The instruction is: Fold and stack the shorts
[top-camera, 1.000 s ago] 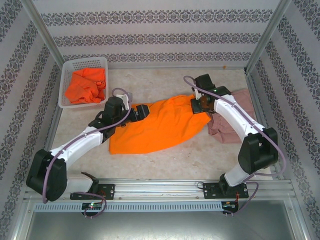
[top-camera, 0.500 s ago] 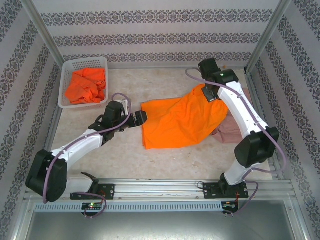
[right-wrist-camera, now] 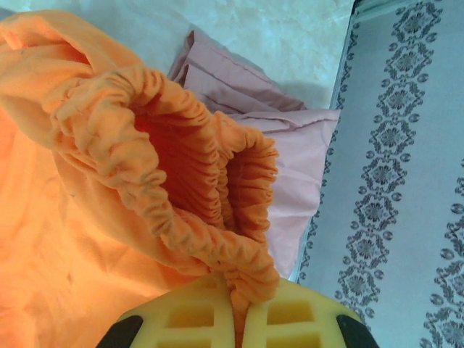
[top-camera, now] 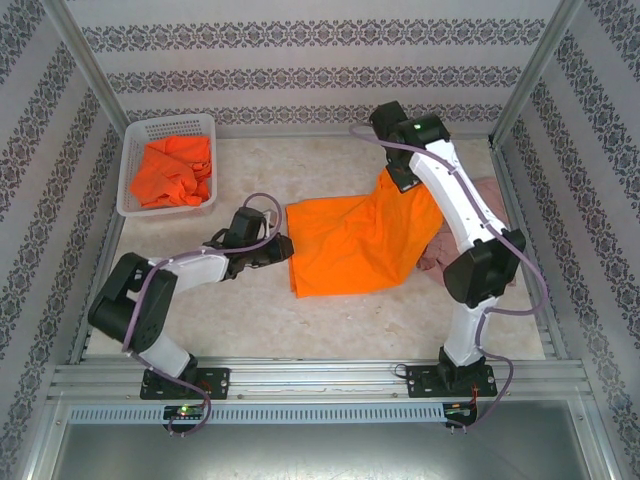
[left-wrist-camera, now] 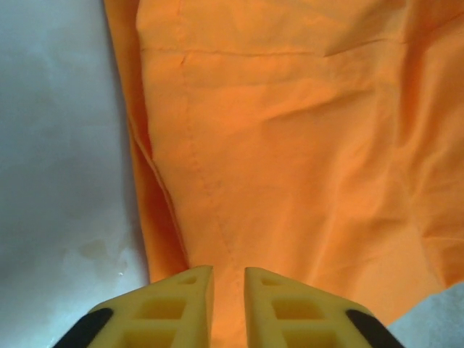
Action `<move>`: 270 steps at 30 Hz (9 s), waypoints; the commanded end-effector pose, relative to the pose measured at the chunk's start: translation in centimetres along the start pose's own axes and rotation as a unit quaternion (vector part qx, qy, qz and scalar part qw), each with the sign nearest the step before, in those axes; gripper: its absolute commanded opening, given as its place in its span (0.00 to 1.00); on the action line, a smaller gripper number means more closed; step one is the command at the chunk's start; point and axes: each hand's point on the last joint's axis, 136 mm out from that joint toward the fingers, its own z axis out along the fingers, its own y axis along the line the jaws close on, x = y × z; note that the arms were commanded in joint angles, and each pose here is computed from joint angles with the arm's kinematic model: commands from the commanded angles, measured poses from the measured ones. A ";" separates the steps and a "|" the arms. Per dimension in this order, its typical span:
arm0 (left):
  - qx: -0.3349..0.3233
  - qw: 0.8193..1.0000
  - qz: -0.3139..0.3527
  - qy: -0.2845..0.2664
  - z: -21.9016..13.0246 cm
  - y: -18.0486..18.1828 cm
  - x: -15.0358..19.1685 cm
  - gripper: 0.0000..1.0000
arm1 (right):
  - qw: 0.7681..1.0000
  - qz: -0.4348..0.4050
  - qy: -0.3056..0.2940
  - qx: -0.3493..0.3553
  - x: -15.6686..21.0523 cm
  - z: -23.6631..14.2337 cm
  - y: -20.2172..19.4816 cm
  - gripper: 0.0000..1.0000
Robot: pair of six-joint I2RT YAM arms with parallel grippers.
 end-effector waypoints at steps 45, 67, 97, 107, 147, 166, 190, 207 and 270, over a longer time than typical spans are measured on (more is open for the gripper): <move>0.054 0.998 -0.009 0.006 3.9 -2.6 2.4 0.27 | 0.867 0.127 0.142 -0.460 -2.6 -2.4 31.4 0.46; 0.084 0.996 0.005 -0.040 -4.8 -8.7 -1.9 0.78 | 0.713 0.358 -0.051 -0.601 -1.2 -5.0 15.0 0.98; 0.078 0.996 -0.011 0.033 3.3 -10.6 -3.3 0.00 | 0.708 0.412 -0.026 -0.572 2.5 0.5 13.0 0.98; 0.115 0.993 0.033 -0.005 -2.4 -15.6 -6.7 0.00 | 0.700 0.434 -0.044 -0.566 2.6 0.6 10.6 0.98; 0.063 0.998 -0.005 -0.005 -2.7 -5.6 -4.3 0.54 | 0.714 0.333 0.095 -0.609 4.4 1.5 26.1 0.98; -0.039 0.997 -0.073 0.007 1.6 6.0 -2.7 0.30 | 0.714 0.335 0.153 -0.595 9.6 4.5 28.3 0.98; 0.129 0.991 -0.029 0.008 -2.5 -7.4 2.3 0.53 | 0.688 0.322 0.033 -0.649 -6.0 -0.1 24.3 0.98; 0.034 0.994 -0.040 0.100 0.9 0.1 10.7 0.48 | 0.686 0.347 0.072 -0.635 -9.3 7.2 28.2 0.98; 0.028 0.990 0.097 0.099 6.0 -2.7 0.9 0.46 | 0.883 0.174 0.041 -0.434 2.2 14.4 13.4 0.80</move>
